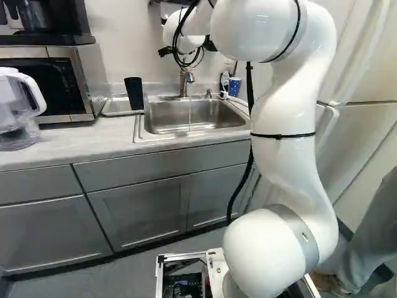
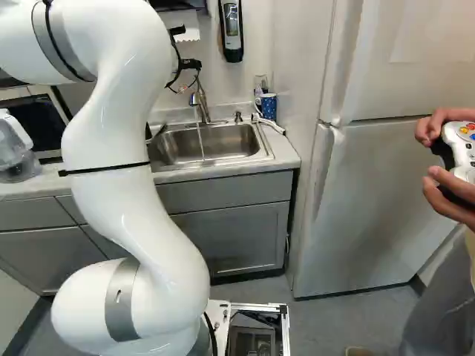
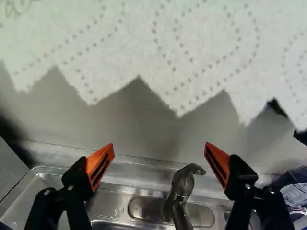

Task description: Rinse the cup and place it in the tray

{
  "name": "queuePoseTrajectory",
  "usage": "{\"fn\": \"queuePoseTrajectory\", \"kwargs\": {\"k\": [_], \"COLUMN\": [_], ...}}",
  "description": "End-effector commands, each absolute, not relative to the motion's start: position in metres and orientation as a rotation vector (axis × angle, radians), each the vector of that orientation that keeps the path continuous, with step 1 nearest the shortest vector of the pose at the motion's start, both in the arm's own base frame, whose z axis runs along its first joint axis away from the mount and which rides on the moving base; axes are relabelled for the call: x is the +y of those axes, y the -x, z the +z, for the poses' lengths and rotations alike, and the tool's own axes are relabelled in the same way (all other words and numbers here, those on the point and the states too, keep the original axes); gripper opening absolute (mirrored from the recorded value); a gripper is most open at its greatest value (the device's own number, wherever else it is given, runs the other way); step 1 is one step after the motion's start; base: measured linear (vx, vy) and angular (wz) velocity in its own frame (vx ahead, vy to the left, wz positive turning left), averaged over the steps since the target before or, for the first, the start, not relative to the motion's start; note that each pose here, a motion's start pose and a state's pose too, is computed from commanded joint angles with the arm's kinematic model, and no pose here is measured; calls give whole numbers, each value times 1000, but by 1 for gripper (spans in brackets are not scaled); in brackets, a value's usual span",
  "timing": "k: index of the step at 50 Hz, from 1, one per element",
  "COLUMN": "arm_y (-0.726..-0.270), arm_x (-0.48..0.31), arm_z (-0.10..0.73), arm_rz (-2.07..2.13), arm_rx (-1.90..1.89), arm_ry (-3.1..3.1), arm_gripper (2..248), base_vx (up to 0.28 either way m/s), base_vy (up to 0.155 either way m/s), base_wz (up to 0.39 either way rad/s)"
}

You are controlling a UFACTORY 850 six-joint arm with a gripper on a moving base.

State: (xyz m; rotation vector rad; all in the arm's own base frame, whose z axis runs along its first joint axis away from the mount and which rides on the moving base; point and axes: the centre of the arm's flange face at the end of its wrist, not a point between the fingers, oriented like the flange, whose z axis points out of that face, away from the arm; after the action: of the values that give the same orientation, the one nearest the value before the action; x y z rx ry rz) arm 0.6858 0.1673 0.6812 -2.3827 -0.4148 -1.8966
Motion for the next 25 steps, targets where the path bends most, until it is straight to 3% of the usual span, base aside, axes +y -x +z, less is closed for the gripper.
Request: {"fn": "queuePoseTrajectory", "kwargs": {"k": [25], "arm_y": [-685], "arm_x": [169], "arm_z": [678], "arm_rz": [-1851], "arm_rx": [-426], "arm_ry": [2413], "arm_gripper": [247], "base_vx": [0], "base_vy": [0], "base_wz": [0]}}
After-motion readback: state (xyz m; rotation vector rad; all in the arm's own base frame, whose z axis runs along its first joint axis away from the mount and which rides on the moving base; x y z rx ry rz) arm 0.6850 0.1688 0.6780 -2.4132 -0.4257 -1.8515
